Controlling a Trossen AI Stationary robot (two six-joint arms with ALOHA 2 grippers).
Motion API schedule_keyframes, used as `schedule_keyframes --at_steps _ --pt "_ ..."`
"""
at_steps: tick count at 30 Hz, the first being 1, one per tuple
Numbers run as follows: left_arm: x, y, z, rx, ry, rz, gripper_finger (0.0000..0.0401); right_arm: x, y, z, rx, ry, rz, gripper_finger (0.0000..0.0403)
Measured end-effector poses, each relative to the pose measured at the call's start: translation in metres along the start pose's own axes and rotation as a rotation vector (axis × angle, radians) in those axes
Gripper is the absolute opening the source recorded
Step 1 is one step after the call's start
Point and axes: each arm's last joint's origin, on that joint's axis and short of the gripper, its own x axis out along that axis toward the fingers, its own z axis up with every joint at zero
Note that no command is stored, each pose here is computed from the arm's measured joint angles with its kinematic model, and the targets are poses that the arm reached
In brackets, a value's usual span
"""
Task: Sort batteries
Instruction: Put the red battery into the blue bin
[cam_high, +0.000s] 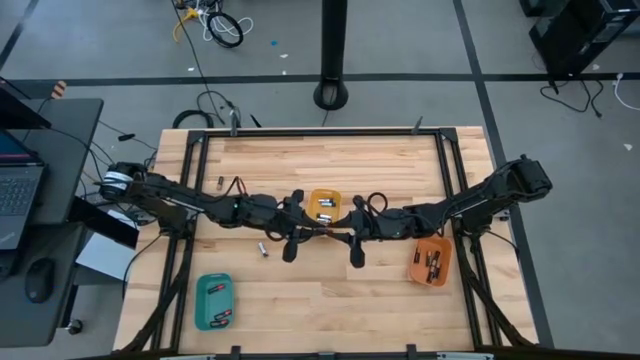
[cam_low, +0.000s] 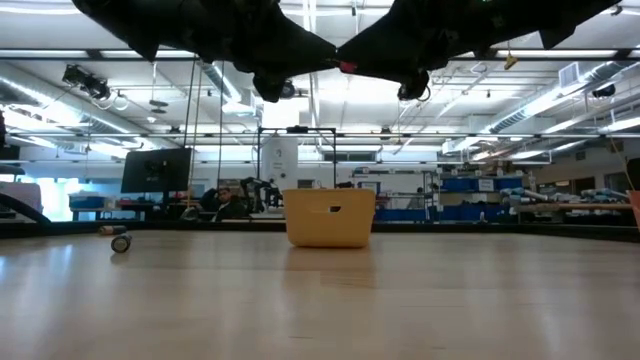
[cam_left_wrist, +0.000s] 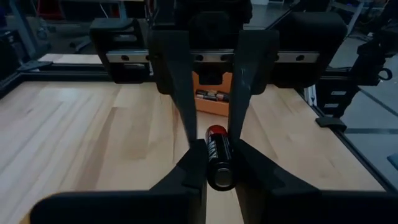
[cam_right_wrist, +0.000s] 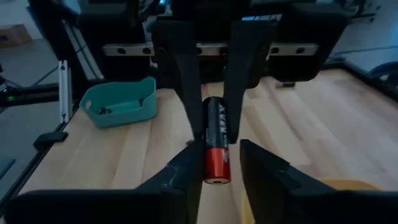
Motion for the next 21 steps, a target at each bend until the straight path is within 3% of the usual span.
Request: schedule_keyframes --at_steps 9,14,21 --pt "-0.028 -0.01 0.011 0.035 0.091 -0.046 0.0058 -0.016 -0.003 0.021 -0.032 -0.082 -0.04 0.0173" --pt "-0.06 -0.03 0.006 0.03 0.282 -0.102 0.0058 -0.023 -0.006 0.027 -0.049 -0.085 -0.077 0.0172" --pt "-0.11 -0.071 -0.012 -0.177 0.604 -0.218 0.0058 -0.019 -0.012 0.024 -0.05 -0.066 -0.1 0.0162"
